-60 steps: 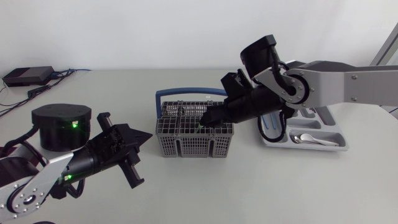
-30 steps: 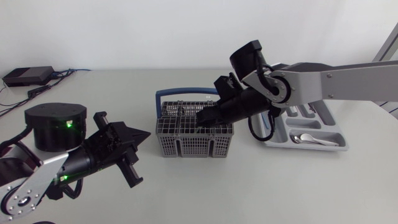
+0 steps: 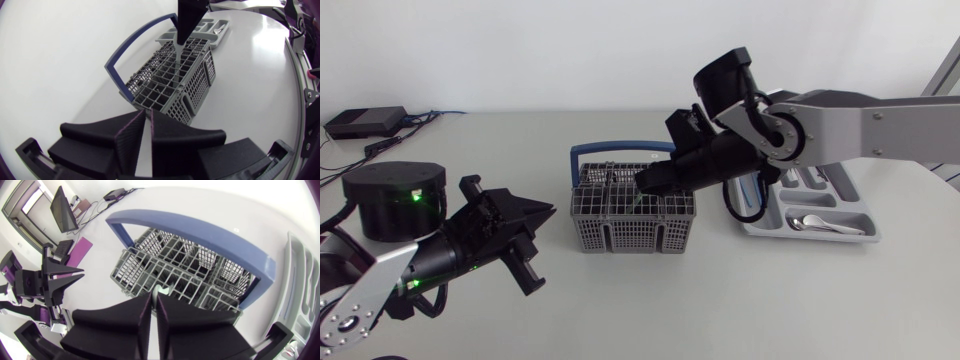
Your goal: Unload the cutlery basket into the drawer organizer.
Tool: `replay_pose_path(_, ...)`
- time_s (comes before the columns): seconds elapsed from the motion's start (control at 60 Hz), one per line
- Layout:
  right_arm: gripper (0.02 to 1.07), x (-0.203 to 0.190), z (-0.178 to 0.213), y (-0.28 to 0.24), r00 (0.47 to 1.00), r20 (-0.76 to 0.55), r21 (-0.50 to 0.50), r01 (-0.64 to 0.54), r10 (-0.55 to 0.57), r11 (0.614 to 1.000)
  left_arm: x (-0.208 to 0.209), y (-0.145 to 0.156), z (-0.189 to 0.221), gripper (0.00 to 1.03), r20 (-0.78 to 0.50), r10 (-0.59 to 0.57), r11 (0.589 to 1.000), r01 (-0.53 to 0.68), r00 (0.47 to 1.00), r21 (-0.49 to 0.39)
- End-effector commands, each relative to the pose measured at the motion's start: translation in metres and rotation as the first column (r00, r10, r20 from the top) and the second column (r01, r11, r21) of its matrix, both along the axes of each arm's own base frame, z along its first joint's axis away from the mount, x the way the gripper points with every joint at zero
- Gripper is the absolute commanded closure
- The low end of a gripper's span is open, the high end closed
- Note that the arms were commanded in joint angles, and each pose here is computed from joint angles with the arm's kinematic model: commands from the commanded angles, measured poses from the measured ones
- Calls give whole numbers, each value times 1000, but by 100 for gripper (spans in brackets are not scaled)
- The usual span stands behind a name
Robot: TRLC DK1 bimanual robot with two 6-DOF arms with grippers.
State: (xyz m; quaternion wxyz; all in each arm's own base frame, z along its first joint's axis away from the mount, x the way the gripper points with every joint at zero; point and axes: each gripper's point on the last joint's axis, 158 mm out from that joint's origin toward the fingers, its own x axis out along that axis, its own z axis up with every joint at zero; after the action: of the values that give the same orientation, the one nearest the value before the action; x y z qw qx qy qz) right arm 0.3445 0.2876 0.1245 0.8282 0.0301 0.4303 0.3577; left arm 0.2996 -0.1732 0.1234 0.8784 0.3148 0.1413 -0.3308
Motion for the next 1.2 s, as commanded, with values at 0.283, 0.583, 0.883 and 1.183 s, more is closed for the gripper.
replay_pose_path(0.283, 101, -40, 92, -15, 988, 146, 45, -57, 50, 997, 0, 12, 8, 72, 12, 42, 999, -42, 999, -26)
replay_pose_path(0.583, 101, -71, 131, -65, 979, 199, 39, -37, 28, 999, -4, 12, 10, 72, 13, 35, 999, -35, 999, -30)
replay_pose_path(0.883, 101, -61, 113, -183, 966, 205, -124, 184, -156, 975, -10, 15, 11, 72, 12, 40, 999, -39, 999, -32)
replay_pose_path(1.183, 101, -42, 53, -277, 945, 179, -324, 318, -272, 891, -14, 15, 12, 72, 2, 42, 998, -42, 999, -46)
